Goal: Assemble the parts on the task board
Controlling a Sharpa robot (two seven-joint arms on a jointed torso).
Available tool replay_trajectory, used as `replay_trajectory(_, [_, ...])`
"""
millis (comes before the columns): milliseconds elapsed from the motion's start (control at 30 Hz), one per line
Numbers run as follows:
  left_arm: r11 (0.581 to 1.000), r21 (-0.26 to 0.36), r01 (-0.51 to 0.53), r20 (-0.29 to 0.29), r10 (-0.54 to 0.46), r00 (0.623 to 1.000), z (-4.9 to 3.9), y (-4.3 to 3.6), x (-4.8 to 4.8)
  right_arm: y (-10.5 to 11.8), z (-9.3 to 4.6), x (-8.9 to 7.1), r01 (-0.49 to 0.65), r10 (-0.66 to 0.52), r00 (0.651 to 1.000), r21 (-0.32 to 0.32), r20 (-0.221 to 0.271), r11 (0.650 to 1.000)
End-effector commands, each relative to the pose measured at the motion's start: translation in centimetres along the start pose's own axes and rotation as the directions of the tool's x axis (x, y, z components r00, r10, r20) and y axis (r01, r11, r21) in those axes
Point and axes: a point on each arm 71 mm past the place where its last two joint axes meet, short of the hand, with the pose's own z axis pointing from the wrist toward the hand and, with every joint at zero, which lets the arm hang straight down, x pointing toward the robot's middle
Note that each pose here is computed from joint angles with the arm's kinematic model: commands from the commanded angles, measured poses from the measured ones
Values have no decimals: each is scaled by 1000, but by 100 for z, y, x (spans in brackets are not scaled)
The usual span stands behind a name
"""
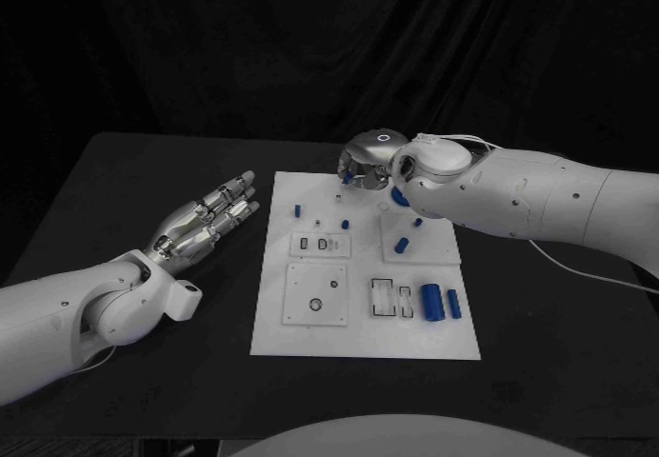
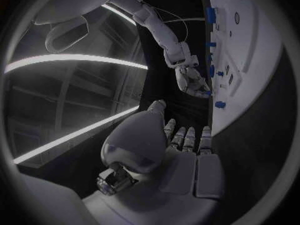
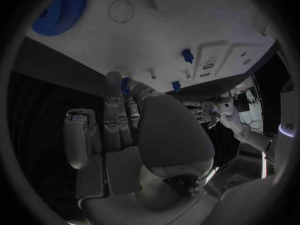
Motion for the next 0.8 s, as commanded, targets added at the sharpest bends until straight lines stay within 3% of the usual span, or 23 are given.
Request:
replay_trajectory(33, [965, 262, 12, -14, -9, 1000, -7, -190, 14, 19, -6, 15, -16, 16, 1000, -10, 2, 1000])
replay_trajectory(500, [967, 255, 15, -18, -10, 1000, 2, -171, 8, 68, 26, 19, -18, 18, 1000, -19, -6, 1000])
replay_trajectory(800, [968, 248, 18, -22, -13, 1000, 12, -155, 8, 68, 61, 55, -14, 14, 999, 9, -44, 1000])
